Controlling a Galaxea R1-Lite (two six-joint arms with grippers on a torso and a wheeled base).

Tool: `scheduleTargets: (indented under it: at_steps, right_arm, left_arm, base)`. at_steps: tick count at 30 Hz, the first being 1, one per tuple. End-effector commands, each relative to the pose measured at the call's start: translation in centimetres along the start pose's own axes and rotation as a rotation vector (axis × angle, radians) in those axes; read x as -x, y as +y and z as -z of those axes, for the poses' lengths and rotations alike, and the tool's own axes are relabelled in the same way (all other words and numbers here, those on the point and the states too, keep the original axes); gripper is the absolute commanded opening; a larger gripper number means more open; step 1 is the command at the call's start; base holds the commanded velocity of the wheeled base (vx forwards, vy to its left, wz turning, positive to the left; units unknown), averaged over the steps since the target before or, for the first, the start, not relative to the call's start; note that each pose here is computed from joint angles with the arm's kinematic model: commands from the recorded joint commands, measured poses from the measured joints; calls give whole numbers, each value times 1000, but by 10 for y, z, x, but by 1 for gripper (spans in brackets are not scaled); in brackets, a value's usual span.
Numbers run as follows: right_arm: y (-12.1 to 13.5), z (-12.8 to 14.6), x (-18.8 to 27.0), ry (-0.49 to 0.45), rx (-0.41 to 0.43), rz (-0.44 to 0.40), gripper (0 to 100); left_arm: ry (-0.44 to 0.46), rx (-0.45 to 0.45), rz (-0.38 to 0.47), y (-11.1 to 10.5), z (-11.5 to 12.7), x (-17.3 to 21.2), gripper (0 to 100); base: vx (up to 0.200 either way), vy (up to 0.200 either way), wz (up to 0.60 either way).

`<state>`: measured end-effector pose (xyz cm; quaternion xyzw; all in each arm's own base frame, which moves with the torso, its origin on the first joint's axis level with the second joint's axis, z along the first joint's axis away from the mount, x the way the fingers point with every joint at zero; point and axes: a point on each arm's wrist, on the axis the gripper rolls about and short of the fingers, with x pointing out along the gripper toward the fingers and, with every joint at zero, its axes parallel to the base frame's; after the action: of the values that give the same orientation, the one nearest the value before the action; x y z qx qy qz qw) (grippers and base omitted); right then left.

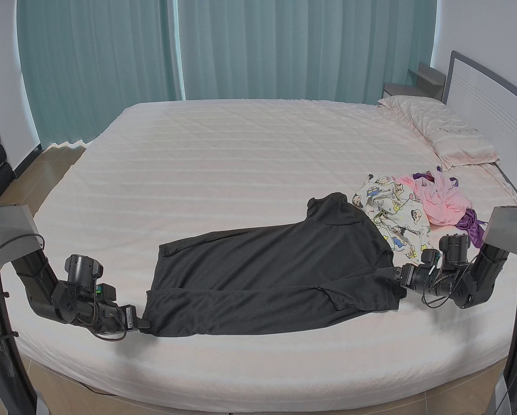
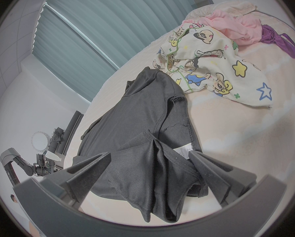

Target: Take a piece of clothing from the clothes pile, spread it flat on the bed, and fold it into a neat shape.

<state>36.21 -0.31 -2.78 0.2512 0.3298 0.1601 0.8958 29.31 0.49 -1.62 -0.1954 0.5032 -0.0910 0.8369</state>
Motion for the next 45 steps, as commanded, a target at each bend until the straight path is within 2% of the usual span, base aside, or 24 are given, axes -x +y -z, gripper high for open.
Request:
scheduleTargets:
  at_steps: [1, 8, 12, 14, 24, 29, 30, 45]
  right_arm:
    - [-1, 1, 0, 2, -2, 1, 100]
    - [1, 0, 0, 0, 0, -2, 100]
    - [2, 1, -3, 4, 3, -7, 100]
    - [2, 2, -3, 7, 3, -6, 100]
    - [1, 1, -4, 5, 4, -7, 100]
    - [0, 3, -6, 10, 2, -6, 100]
    - [0, 3, -7, 12, 4, -7, 100]
    - [9, -1, -28, 8, 40, -42, 100]
  left_arm:
    - [7, 9, -7, 3, 0, 0, 100]
    - [-69, 18, 11, 1, -22, 4, 100]
    - [-148, 134, 55, -11, -49, 1, 100]
    - [-165, 157, 73, -17, -57, -4, 100]
    - [-125, 152, 72, -16, -55, -36, 100]
    - [-143, 142, 71, -14, -56, -44, 100]
    - [-148, 141, 67, -14, -57, -44, 0]
    - [-171, 137, 57, -15, -54, -45, 0]
  base:
    - [0, 0, 0]
    - [0, 0, 0]
    - [0, 0, 0]
    - [0, 0, 0]
    - [0, 0, 0]
    - [0, 0, 0]
    - [0, 0, 0]
    - [0, 0, 0]
